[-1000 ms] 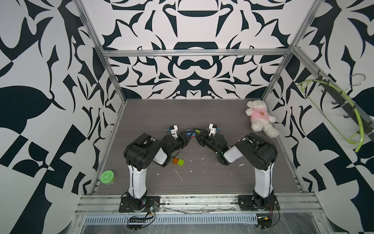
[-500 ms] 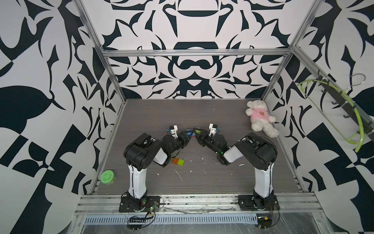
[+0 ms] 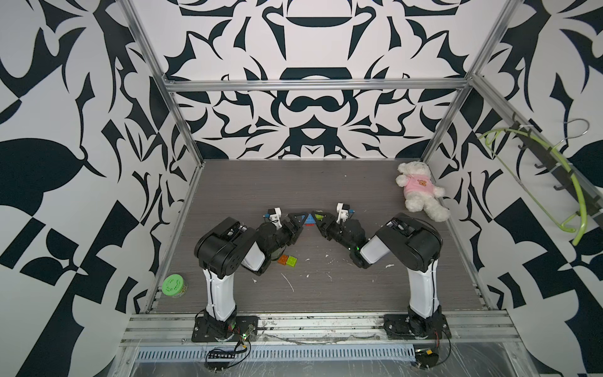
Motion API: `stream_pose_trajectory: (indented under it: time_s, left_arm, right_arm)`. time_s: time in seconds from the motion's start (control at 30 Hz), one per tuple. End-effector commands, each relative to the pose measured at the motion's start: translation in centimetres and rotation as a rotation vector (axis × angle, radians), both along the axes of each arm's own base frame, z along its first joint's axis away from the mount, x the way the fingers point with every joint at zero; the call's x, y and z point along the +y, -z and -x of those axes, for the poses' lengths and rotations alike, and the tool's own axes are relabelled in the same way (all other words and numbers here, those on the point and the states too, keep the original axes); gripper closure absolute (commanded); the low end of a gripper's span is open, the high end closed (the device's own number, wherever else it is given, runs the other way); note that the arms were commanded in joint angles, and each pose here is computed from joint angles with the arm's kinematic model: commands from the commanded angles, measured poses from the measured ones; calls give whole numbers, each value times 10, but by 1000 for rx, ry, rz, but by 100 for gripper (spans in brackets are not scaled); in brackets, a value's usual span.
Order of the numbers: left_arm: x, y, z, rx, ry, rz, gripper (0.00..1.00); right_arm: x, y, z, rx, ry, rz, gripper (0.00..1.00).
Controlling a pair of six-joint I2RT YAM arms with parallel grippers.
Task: Assemble the letter v with lego
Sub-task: Adjust the lego brick at the center of the board.
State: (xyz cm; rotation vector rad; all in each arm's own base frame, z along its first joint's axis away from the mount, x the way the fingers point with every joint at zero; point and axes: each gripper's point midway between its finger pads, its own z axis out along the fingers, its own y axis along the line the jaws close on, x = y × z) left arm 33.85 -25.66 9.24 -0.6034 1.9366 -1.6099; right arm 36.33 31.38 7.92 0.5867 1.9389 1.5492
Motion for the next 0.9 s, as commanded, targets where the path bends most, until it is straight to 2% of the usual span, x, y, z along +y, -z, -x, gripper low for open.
stream_pose_trajectory:
  time_s: [0.0,0.1,0.2,0.33,0.47,0.57,0.7,0.87]
  left_arm:
    - [18,-13,1,-60,-38,-12,1]
    - [33,-20,3,-84,-68,-22,1]
    - [43,-23,3,-102,-78,-34,1]
    - [50,-12,2,-64,-62,-88,1]
    - [64,5,7,15,-71,-225,1]
    - [78,0,14,31,-101,-342,1]
    - [104,-9,28,69,-148,-506,1]
    - [126,-3,51,139,-148,-645,0]
  right_arm:
    - [-7,6,4,-23,1,72,72]
    - [-14,17,11,3,1,143,71]
    - [-17,27,16,21,-5,142,74]
    - [-15,43,22,44,-13,146,77]
    - [-15,46,27,36,-8,170,77]
    - [-17,47,32,29,-3,209,77]
    - [-17,50,35,3,-6,190,79]
    - [-18,57,38,16,-3,203,79]
